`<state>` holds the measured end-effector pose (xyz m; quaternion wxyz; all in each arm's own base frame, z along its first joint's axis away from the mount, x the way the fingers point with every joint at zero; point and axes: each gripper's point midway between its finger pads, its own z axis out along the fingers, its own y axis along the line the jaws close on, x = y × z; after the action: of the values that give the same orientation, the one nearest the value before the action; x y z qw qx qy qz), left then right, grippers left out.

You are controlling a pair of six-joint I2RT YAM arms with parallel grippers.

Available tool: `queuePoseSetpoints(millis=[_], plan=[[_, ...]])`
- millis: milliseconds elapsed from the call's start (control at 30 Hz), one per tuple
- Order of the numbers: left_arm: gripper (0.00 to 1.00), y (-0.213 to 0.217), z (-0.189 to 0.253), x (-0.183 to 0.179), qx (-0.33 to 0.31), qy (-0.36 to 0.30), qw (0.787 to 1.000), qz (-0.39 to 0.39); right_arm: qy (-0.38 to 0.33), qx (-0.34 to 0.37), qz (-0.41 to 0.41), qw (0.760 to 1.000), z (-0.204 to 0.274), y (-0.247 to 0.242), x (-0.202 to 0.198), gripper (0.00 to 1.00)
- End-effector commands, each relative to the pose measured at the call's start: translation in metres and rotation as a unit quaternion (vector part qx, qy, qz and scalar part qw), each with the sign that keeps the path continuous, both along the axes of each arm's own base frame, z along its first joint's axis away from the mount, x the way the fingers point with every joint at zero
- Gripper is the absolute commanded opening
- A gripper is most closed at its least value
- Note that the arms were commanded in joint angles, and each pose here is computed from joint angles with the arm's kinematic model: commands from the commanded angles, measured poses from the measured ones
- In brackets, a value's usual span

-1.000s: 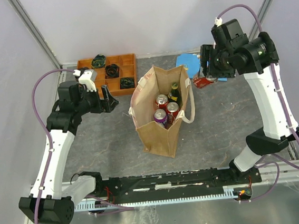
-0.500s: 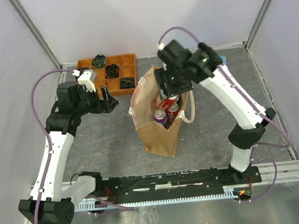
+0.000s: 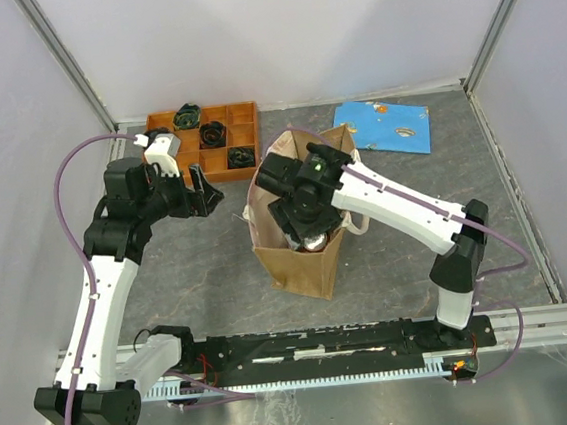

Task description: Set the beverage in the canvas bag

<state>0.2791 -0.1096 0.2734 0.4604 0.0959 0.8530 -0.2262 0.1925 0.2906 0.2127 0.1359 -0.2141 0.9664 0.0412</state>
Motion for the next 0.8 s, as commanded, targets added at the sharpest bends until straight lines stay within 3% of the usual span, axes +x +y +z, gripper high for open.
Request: queuePoseSetpoints(millis=[0,333,767], plan=[[0.85,-0.002,0.008,0.001,0.009,-0.028,0.999,-0.021,-0.011,0.033,-0.017,0.999,0.001,0.010,-0.013,0.00],[0.85,-0.003,0.006,0.002,0.008,-0.027,0.999,-0.023,0.001,0.014,-0.029,0.999,-0.025,0.004,-0.022,0.00],[0.85,-0.003,0.005,0.004,0.006,-0.025,0.999,-0.021,-0.076,0.029,-0.030,0.996,0.040,0.003,0.003,0.00]])
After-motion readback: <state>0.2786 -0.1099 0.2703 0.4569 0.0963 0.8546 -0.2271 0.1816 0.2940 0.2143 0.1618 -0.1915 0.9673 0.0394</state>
